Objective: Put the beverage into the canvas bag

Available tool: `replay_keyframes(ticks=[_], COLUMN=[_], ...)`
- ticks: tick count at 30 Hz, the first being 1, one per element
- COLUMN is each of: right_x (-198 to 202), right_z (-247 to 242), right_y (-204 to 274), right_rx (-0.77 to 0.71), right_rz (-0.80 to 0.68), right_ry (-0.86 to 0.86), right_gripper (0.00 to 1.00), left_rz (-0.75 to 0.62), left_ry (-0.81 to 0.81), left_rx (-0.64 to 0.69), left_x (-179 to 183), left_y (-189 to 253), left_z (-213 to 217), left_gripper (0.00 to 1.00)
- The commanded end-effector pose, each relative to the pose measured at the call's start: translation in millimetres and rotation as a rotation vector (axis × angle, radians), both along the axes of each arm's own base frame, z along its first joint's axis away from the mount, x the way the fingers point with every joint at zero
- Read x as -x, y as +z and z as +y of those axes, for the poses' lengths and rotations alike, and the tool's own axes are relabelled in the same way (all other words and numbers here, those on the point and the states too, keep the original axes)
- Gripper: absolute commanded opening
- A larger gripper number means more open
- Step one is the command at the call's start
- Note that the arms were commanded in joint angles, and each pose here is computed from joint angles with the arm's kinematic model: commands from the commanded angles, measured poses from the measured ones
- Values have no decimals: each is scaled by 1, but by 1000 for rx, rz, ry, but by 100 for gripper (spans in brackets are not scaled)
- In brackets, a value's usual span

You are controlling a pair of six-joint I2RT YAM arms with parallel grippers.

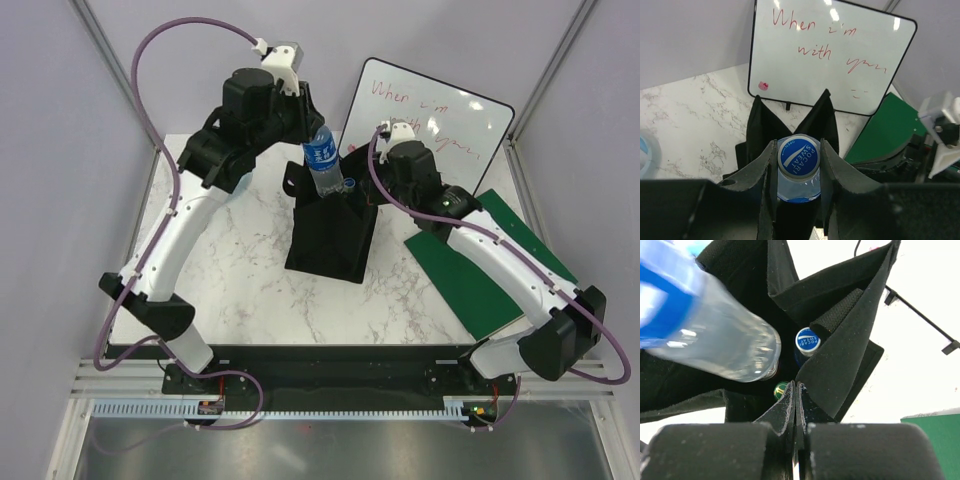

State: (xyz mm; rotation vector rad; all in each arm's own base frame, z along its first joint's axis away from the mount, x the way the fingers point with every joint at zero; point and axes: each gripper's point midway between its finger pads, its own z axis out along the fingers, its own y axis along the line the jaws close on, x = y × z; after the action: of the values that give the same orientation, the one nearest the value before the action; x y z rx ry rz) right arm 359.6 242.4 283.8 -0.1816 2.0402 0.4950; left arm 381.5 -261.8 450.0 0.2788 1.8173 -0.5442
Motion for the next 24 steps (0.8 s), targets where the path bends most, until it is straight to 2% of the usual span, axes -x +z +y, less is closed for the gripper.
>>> replay_keyframes(ticks=[1, 5, 6, 8, 9, 18, 24], right_x=[6, 8, 8, 7, 8, 7, 6], right_z=[-2, -1, -3, -3, -3, -7, -7], right_y=[16, 18, 18, 19, 19, 28, 26], right_rx=[-35, -38, -36, -35, -33, -55, -52], right_rz=[-32, -37, -41, -46, -45, -76, -77], right_ry=[-9, 2, -2, -3, -3, -30, -30], right_gripper=[0, 0, 0, 0, 0, 0, 0], left_rz=[-244, -280, -253, -309, -291, -286, -300], left_ry=[-30, -48, -45, -34, -20, -23, -21], left_rx=[162, 129, 103, 128, 110, 37, 43], left_x=[-10, -19, -23, -23, -27, -31, -27], left_y=[65, 48, 24, 29, 11, -38, -31], left_z=[-15, -24, -27, -25, -24, -23, -21], left_gripper=[2, 2, 2, 2, 2, 2, 2])
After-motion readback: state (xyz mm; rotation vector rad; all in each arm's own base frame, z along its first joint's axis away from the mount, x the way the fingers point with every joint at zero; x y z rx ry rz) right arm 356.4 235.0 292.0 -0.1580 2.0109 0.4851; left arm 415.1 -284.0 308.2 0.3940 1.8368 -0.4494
